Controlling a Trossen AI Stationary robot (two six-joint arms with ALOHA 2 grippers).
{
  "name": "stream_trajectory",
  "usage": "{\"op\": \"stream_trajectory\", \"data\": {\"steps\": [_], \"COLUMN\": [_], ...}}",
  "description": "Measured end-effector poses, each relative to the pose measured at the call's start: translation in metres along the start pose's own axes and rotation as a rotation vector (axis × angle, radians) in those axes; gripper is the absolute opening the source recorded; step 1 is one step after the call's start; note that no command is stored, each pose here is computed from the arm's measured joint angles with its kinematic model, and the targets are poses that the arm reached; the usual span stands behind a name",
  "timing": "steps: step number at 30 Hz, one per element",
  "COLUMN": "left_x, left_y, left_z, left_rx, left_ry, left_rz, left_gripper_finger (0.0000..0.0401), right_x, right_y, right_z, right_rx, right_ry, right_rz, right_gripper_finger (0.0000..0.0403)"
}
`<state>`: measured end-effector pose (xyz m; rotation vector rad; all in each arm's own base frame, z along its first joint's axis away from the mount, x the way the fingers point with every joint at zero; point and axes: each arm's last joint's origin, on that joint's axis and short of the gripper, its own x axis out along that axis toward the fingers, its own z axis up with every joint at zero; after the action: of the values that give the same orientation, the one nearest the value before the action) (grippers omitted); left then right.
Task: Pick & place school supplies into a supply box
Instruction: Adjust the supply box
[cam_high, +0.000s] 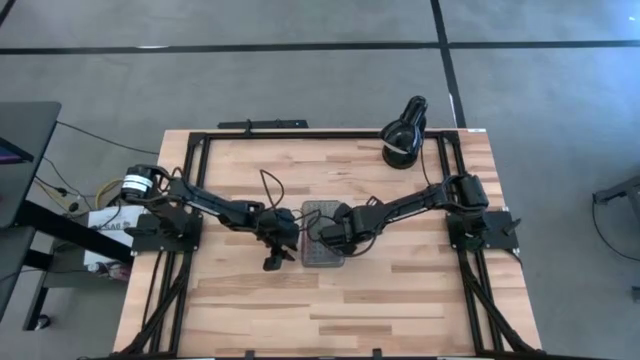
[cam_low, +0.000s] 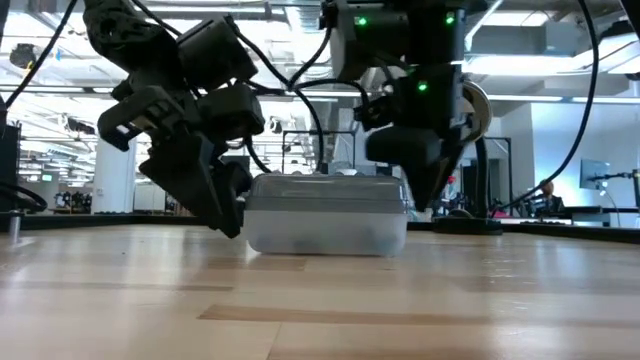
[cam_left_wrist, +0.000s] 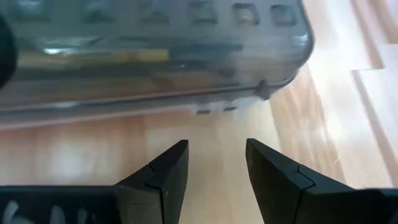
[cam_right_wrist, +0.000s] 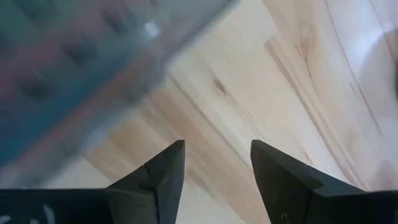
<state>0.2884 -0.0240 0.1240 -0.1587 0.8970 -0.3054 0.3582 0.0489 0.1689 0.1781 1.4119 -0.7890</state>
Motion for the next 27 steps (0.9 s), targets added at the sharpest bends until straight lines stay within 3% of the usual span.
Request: {"op": "stream_trajectory", "data": {"steps": [6,12,18,27], "left_x": [-0.013,-0.022,-0.028,-0.035], "left_y": [0.006,0.019,0.034,0.047], "left_z": [0.004,0.007,0.013,0.018], "left_rx": [0.001,-0.066,-0.123,-0.161], "left_ry": [-0.017,-0.051,-0.082,-0.107], "left_rz": [0.088,0.199,0.297,0.328], "left_gripper_finger": [0.0155,0.0155,0.0155,0.0155], "right_x": [-0.022,-0.061,-0.065,-0.079], "right_y": [-0.003,-0.014,-0.038,-0.052], "right_z": [-0.016,-0.027,-0.040,-0.073], "right_rx": [-0.060,-0.161,-0.156,-0.214], "right_ry": [0.004,-0.190,-0.290,-0.361], "right_rz": [0.004,0.076,0.164,0.236], "right_gripper_finger": [0.0177,0.0177,0.0177,0.0177]}}
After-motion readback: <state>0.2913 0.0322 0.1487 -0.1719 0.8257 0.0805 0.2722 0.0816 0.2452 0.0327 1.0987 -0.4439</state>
